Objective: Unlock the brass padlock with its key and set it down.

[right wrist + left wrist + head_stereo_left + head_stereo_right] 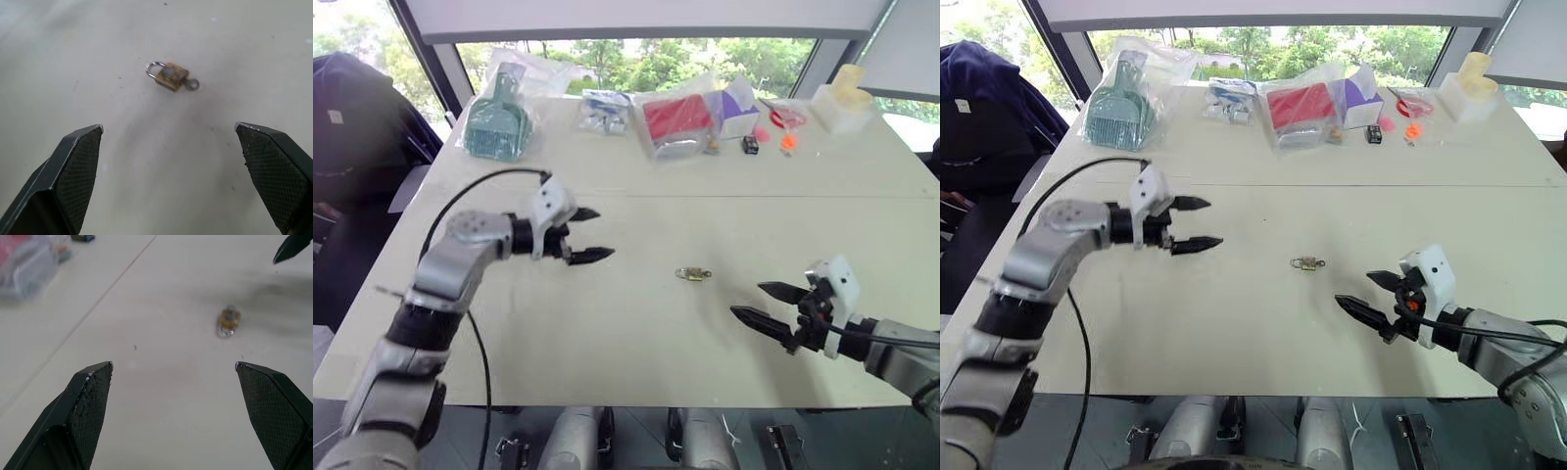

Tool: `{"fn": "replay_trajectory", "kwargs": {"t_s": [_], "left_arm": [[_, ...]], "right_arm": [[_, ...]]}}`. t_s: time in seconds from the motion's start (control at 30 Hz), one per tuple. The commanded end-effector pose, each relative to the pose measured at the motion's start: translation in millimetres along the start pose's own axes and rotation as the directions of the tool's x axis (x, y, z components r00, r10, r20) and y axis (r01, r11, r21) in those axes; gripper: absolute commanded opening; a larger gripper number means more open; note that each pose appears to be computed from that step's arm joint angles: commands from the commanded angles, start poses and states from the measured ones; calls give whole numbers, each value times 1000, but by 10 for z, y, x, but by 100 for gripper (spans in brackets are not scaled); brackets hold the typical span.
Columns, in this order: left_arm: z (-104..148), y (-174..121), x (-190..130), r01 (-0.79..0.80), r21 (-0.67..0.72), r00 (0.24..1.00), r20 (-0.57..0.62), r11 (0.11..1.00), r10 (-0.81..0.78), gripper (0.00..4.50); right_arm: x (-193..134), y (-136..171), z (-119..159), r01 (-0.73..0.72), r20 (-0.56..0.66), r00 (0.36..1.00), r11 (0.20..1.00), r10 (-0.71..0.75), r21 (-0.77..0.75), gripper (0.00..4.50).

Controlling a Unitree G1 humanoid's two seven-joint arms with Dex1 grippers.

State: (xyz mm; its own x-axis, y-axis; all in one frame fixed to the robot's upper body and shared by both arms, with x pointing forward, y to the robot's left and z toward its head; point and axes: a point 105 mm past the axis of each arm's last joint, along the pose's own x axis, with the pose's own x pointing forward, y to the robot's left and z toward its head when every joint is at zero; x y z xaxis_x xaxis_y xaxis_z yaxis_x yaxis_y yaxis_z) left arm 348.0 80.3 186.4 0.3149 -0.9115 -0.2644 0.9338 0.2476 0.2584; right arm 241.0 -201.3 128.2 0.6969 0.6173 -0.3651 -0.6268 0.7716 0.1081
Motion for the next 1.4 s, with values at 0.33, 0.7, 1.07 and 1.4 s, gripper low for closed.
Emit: {"fn": "replay_trajectory", "kwargs": {"t_s": [0.33,0.7,1.07,1.4], "left_arm": [[-18,-254,1234,291,134,956,-86,947,-282,421],[-366,-448,1478,382,128,893,-305,915,-330,421],[-581,-546,1458,431,150,850,-398,890,-344,274],[-413,-377,1329,350,271,915,-306,897,-265,78]], "right_arm": [[44,-13,86,127,118,985,992,-127,10,449],[-11,-20,109,213,184,958,975,-221,62,449],[51,-22,151,197,198,958,978,-207,70,450],[157,21,221,140,258,948,973,-186,185,450]]}}
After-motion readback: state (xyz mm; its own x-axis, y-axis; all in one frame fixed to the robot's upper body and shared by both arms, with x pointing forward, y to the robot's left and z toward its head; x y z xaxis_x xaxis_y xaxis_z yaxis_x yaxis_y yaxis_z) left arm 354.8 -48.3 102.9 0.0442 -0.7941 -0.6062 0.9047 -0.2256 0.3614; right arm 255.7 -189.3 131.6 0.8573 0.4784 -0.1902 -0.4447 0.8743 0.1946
